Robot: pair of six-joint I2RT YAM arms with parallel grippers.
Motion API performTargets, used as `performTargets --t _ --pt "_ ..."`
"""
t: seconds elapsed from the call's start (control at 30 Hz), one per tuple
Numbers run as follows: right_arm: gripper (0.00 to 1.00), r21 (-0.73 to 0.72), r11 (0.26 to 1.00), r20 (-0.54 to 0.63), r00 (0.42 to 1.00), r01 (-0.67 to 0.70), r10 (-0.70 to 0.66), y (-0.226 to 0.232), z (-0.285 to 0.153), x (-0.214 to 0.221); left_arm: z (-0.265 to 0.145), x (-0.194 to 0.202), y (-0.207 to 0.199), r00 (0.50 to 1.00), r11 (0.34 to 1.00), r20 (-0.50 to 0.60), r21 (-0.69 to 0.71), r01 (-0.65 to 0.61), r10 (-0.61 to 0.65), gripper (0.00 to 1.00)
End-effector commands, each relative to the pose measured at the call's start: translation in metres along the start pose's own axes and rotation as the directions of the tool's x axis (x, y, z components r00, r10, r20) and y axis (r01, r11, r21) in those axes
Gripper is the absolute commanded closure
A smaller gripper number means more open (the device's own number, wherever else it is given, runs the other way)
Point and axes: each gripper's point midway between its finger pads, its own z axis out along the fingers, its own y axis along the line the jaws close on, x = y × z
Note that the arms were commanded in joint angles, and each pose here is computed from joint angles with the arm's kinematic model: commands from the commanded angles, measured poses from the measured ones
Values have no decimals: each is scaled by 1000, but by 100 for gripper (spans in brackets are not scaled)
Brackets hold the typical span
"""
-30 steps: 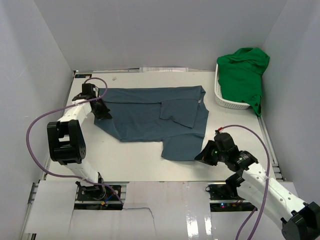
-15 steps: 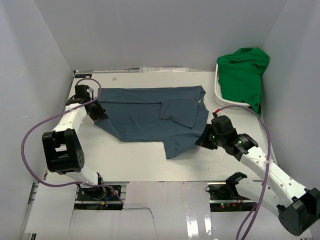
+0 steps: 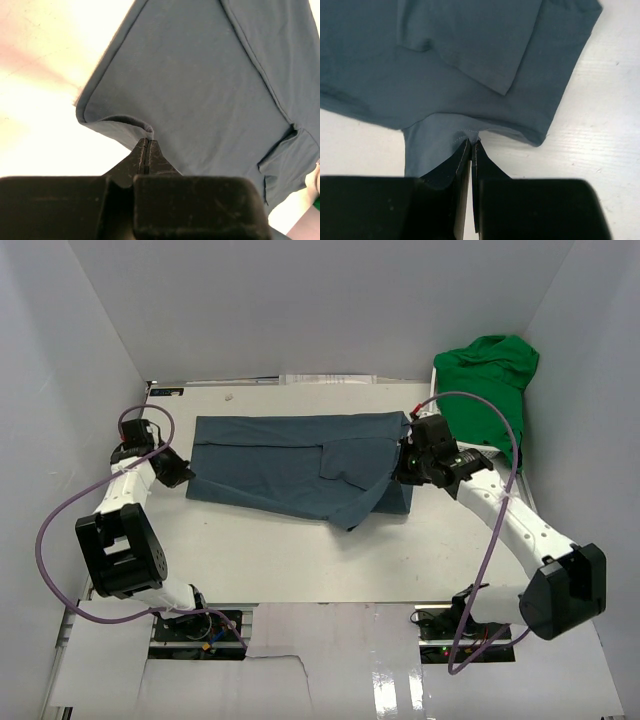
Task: Fold and stack the t-shirts
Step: Grap the side of the flattened tshirt closest away from the robot with both arms, then fold the other side of the tshirt into a rectangle
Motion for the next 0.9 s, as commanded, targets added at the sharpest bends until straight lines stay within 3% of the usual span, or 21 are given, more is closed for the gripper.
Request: performTargets --t 0.0,0.4,0.87 --pt "92 11 995 98 991 95 -96 0 1 -44 -4 -9 -10 999 998 36 56 16 -18 100" --pt "92 62 989 176 974 135 -144 -3 18 -122 -4 -36 -24 996 995 68 92 42 -49 100" --pt "92 79 988 153 978 131 -142 -15 49 -146 -1 -72 -33 988 995 134 74 62 -71 100"
